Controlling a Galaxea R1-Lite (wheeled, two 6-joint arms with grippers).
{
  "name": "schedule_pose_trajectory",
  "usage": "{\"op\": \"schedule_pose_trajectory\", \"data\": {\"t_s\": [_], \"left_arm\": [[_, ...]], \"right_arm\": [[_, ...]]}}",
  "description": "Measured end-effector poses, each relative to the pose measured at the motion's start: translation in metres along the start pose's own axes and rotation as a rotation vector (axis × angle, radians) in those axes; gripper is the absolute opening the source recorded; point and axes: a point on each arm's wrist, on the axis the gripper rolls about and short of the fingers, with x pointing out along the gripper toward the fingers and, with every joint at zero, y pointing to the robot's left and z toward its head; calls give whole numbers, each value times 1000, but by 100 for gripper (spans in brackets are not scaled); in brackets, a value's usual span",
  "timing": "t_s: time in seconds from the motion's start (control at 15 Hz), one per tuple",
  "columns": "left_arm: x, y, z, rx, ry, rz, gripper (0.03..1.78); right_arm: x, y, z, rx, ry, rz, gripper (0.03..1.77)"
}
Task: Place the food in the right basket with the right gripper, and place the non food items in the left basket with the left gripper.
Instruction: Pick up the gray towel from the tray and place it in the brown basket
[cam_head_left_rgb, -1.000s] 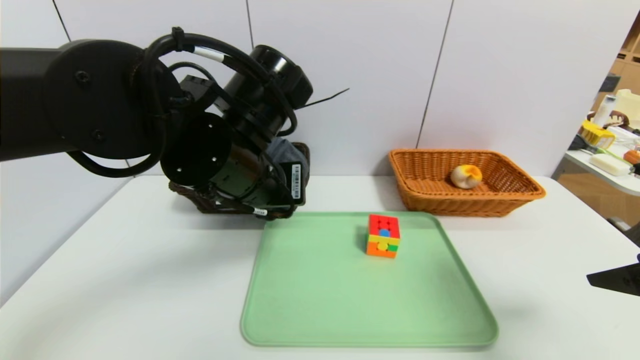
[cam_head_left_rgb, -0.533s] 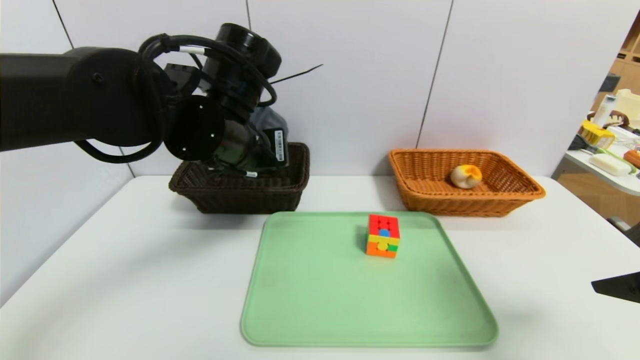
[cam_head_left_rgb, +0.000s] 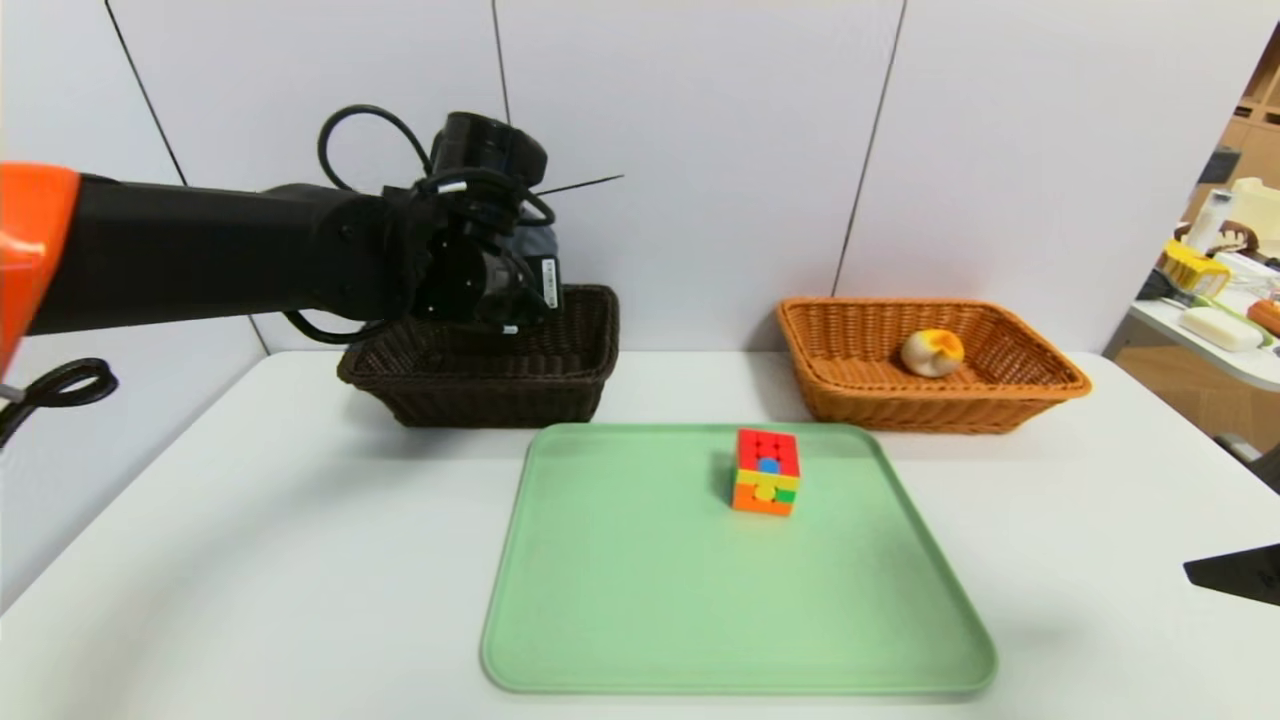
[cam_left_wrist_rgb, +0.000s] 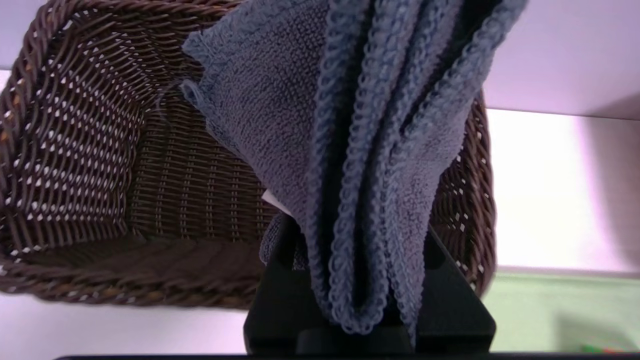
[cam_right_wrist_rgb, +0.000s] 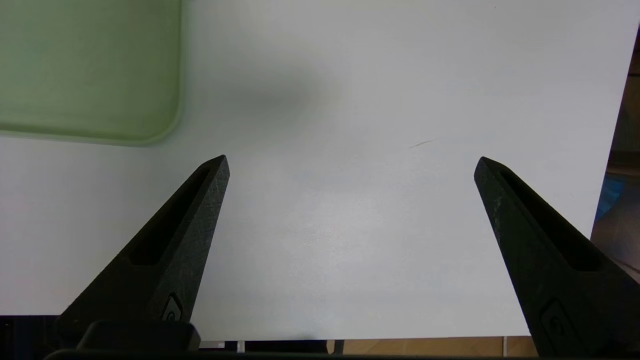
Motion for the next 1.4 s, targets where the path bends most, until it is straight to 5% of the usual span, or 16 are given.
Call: {"op": "schedule_pose_trajectory", "data": {"t_s": [0.53,0.93,1.4], "left_arm": [[59,11,-19,21,9,60,34],[60,10,-16,20,2,58,108],[58,10,-15,19,-1,57,145]], "right_arm": [[5,1,6,-1,1,-1,170],[11,2,10,-4,5,0,170],[13,2,11,-6,14,0,170]]}}
